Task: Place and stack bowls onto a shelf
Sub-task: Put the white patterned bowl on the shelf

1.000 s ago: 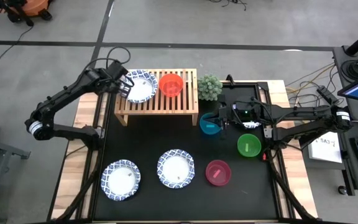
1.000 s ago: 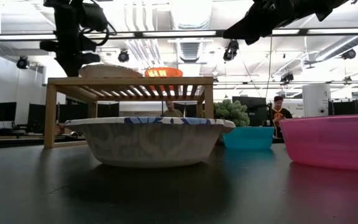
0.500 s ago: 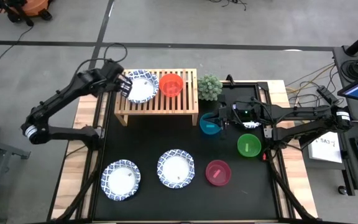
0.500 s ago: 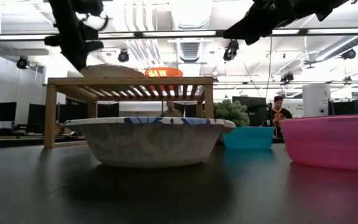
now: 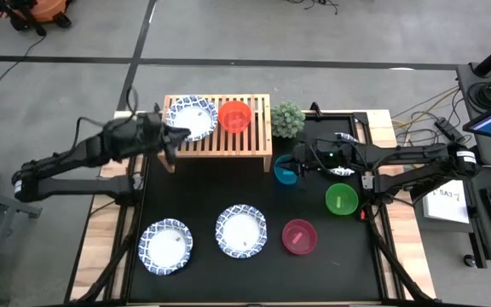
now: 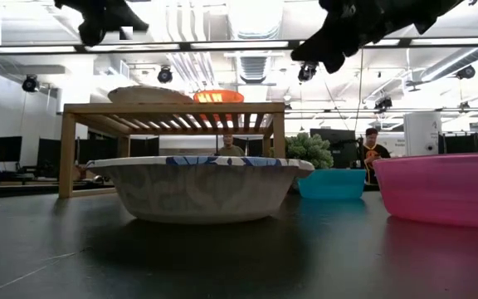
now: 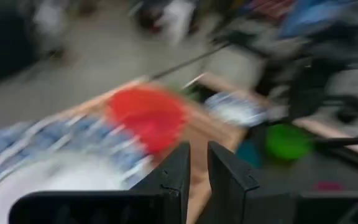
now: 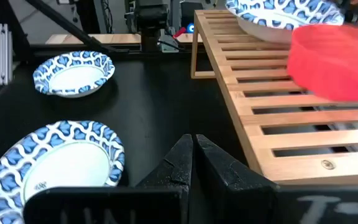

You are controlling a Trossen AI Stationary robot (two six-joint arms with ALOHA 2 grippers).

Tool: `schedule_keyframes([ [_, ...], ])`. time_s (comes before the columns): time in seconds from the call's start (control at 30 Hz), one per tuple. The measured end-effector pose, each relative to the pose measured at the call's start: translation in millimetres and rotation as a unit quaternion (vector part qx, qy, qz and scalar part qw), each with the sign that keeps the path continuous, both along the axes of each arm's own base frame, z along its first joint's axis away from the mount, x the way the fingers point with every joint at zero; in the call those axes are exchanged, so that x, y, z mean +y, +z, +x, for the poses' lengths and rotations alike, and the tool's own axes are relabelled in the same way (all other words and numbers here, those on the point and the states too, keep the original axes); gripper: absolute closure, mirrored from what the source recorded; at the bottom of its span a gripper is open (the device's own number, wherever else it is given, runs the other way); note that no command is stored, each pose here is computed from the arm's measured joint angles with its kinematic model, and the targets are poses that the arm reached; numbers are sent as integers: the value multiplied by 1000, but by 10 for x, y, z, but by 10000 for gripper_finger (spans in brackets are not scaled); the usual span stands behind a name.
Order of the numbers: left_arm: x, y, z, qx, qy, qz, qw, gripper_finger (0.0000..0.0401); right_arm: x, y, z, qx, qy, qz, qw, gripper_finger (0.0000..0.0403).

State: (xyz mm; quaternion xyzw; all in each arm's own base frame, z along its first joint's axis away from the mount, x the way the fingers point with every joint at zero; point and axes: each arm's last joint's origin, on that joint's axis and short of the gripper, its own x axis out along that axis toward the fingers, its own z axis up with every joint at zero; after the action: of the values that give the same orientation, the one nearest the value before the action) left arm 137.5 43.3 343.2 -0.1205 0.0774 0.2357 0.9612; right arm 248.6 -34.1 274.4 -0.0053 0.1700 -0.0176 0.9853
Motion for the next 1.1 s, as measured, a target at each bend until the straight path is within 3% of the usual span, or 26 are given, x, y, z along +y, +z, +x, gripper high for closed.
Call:
schedule_keyframes([
  [0.2, -308, -184, 16, -50, -116, 78, 989, 364, -10, -180, 122, 36, -16, 50, 998, 394],
  [0.43, -378, -425, 17, 25, -143, 88, 986, 364, 56, -446, 278, 89, -24, 101, 991, 394],
  [0.5, -356, -394, -21, 60, -106, 87, 989, 364, 82, -500, 307, 99, -23, 108, 989, 394],
  [0.6, -279, -270, -110, 111, 36, 96, 988, 364, 108, -541, 326, 108, -20, 112, 988, 394],
  [0.67, -223, -214, -188, 154, 156, 109, 970, 364, 114, -543, 329, 108, -19, 111, 988, 394],
  [0.73, -187, -154, -264, 188, 232, 112, 948, 364, 112, -541, 328, 107, -18, 108, 988, 394],
  [0.97, -18, -124, -352, 251, 354, 86, 897, 364, 106, -512, 316, 101, -20, 84, 991, 394],
  [1.1, 178, -152, -276, 272, 363, 48, 890, 364, 106, -511, 316, 101, -19, 82, 991, 394],
])
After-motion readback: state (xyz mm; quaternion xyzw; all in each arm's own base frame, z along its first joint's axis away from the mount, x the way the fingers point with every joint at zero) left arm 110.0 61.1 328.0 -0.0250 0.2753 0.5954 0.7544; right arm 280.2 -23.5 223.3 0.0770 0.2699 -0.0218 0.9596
